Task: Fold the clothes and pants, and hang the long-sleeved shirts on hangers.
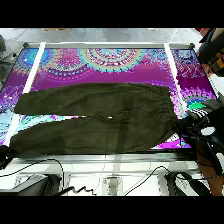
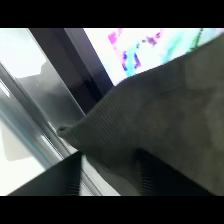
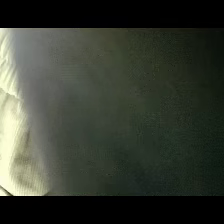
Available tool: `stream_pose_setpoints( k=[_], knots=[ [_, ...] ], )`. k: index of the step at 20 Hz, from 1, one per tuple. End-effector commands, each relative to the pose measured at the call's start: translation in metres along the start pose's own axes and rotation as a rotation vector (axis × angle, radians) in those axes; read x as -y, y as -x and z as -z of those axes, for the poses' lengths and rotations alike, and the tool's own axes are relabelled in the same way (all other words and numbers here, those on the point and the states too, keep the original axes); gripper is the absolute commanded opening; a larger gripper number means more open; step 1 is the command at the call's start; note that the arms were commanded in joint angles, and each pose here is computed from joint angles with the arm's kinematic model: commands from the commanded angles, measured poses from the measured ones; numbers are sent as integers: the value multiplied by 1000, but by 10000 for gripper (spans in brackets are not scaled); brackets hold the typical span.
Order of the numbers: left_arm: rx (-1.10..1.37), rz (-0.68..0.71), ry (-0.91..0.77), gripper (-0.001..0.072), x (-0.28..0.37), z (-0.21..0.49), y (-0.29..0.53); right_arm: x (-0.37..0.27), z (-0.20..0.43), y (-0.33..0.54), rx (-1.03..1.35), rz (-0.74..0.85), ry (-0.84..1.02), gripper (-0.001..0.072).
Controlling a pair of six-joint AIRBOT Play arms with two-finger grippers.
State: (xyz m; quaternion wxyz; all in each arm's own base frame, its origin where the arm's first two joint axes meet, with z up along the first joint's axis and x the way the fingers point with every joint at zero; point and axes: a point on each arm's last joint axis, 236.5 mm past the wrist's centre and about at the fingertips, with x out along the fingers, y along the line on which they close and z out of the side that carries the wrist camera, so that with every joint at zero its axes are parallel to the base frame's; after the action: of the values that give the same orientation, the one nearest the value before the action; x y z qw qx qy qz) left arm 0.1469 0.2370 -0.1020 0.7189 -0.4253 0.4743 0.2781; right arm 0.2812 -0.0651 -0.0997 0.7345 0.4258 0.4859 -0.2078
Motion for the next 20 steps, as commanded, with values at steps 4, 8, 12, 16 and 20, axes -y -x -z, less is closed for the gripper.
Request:
stream_pose_setpoints(
  k=[4, 8, 12, 16, 20],
  knots=[
    [-6, 69, 56, 18, 11, -4, -9, -10, -17, 25, 28, 24, 187, 29],
    [209, 320, 171, 18, 71, -74, 33, -29, -40, 68, 136, 16, 300, 29],
    [419, 622, 50, 17, 148, -135, 117, -36, -47, 125, 224, 61, 414, 30],
    [526, 652, -67, 17, 172, -157, 169, -43, -40, 184, 321, 68, 474, 29],
    [498, 526, -153, 14, 175, -158, 154, -60, -56, 210, 449, 27, 485, 28]
  ],
)
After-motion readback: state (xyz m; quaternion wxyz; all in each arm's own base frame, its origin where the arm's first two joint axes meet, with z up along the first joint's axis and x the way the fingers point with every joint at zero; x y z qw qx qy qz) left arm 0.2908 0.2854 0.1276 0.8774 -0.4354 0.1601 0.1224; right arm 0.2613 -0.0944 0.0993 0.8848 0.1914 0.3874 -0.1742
